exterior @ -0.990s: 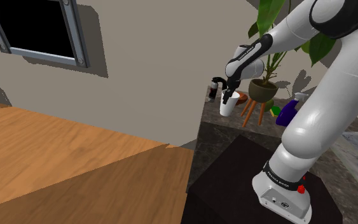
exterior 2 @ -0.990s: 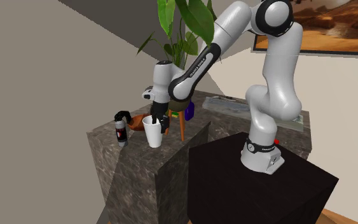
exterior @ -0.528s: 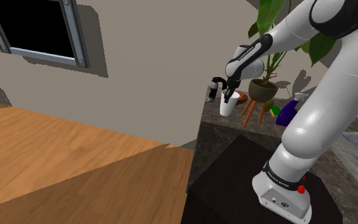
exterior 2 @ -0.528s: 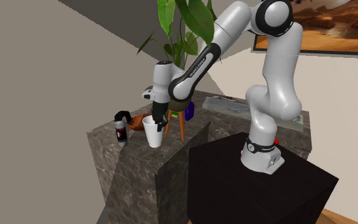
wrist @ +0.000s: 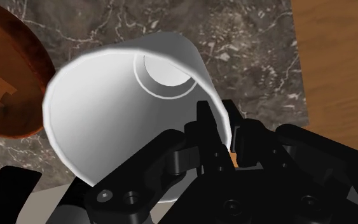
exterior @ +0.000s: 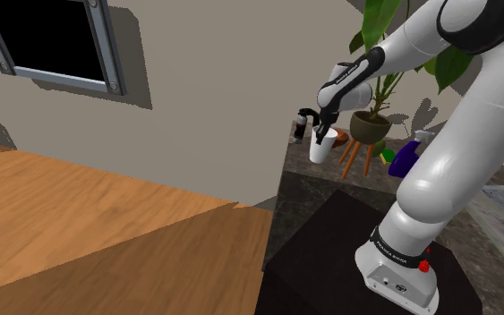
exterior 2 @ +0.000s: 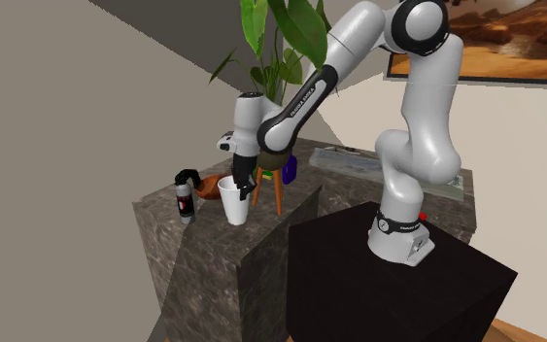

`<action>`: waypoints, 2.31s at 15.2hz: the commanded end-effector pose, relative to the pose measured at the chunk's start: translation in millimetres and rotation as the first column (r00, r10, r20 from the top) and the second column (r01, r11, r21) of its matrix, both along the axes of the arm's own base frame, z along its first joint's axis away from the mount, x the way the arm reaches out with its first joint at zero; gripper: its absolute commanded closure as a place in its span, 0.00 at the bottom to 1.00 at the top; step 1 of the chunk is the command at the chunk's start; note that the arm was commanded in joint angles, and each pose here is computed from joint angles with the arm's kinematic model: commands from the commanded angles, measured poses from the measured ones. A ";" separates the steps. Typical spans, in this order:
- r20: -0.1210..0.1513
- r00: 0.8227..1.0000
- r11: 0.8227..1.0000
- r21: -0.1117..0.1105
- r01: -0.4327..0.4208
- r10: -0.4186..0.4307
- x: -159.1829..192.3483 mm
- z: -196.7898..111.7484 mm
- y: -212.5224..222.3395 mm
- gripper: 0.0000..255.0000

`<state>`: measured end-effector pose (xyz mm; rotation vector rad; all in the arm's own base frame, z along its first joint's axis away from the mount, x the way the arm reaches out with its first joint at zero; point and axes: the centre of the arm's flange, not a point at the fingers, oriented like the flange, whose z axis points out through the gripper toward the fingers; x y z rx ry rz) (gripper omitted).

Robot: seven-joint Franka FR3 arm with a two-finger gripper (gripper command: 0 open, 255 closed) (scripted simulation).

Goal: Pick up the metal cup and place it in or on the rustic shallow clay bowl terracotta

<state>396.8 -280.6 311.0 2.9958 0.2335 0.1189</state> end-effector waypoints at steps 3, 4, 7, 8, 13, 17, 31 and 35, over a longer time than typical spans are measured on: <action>0.000 1.000 1.000 0.000 0.001 -0.001 0.0 18.4 -0.3 1.00; 0.000 1.000 1.000 0.000 0.001 -0.001 0.0 23.7 -0.3 1.00; 0.000 1.000 1.000 0.000 0.001 -0.001 0.0 39.5 -0.3 1.00; 0.000 1.000 1.000 0.000 0.001 -0.001 0.0 44.8 -0.3 1.00; 0.000 1.000 1.000 0.000 0.001 -0.001 0.0 71.2 -0.3 1.00; 0.000 1.000 1.000 0.000 0.001 -0.001 0.0 92.3 -0.3 1.00; 0.000 1.000 1.000 0.000 0.001 -0.001 4.6 159.1 -38.2 1.00; 0.000 1.000 1.000 0.000 0.001 -0.001 10.8 173.6 -88.6 1.00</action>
